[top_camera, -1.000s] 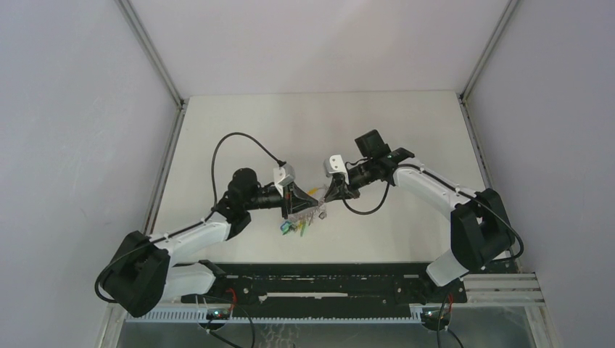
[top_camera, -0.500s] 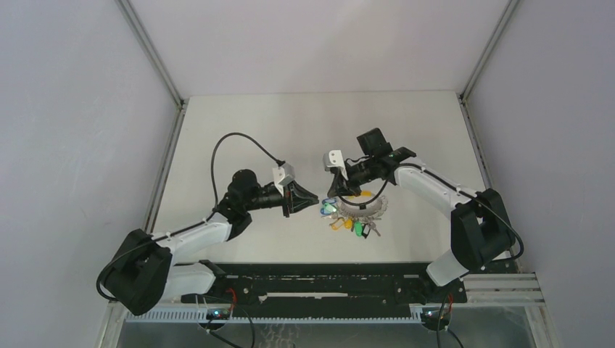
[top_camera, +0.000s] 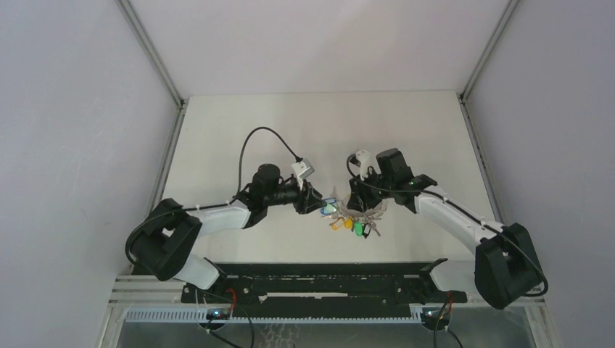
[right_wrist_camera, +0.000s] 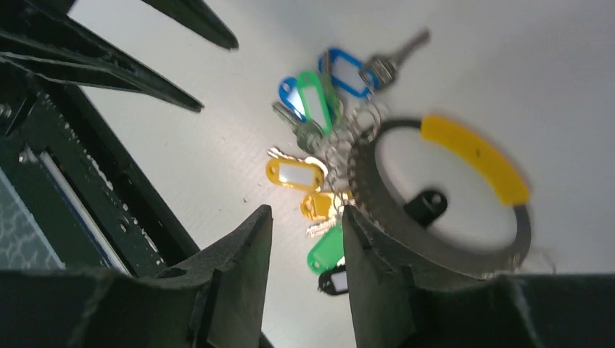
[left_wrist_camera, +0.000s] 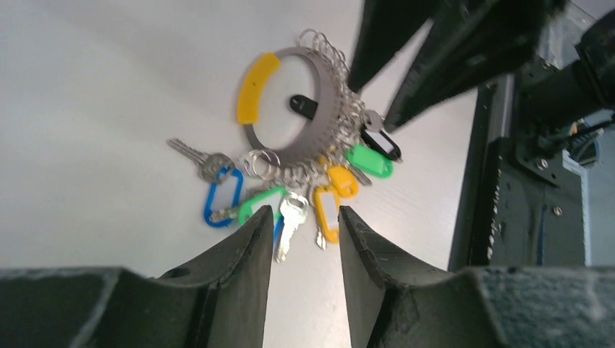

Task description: Put the keys on the keyring

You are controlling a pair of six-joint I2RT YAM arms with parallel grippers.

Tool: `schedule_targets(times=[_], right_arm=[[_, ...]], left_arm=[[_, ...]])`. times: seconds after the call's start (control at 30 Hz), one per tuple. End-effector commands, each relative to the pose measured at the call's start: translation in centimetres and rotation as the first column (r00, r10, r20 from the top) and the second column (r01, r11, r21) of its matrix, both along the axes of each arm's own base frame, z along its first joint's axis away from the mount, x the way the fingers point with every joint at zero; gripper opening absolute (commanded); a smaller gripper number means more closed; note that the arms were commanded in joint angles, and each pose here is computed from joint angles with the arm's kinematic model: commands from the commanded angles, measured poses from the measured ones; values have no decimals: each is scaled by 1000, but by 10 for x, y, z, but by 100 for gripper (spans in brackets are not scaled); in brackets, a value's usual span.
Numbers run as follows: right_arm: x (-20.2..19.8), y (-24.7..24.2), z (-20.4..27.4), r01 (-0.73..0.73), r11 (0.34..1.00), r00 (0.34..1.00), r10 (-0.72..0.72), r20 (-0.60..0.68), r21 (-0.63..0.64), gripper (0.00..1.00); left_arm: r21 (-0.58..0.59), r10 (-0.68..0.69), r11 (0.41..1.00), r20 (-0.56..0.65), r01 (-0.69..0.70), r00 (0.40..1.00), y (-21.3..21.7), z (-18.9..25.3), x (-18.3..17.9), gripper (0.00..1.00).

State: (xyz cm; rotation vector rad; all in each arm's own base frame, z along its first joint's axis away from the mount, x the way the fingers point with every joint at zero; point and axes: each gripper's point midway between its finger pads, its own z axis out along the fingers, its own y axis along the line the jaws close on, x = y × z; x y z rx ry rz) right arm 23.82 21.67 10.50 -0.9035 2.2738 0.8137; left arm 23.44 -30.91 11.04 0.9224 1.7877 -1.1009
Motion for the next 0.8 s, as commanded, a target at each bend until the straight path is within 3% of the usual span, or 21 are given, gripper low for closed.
schedule_targets(times=[0.0, 0.27, 0.47, 0.57, 0.77], right_arm=[[2, -29, -3, 361, 932, 928, -363, -83, -37, 41], [-3, -72, -22, 599, 799, 787, -600, -146, -54, 42], [9, -100, -36, 706, 702, 687, -711, -151, -94, 52], [11, -108, -42, 744, 659, 641, -750, -163, -108, 63], [11, -106, -61, 752, 648, 617, -756, -220, -120, 64]], left_arm=[[-57, 22, 998, 43, -19, 999, -29, 33, 28, 43], [39, 5, 999, -2, -5, 1000, -71, 10, 53, 44], [237, 96, 967, 14, -97, 995, -74, -24, 83, 48], [322, 99, 941, 42, -108, 994, -76, -32, 92, 50], [447, 64, 891, 55, -82, 996, -85, -58, 92, 51]])
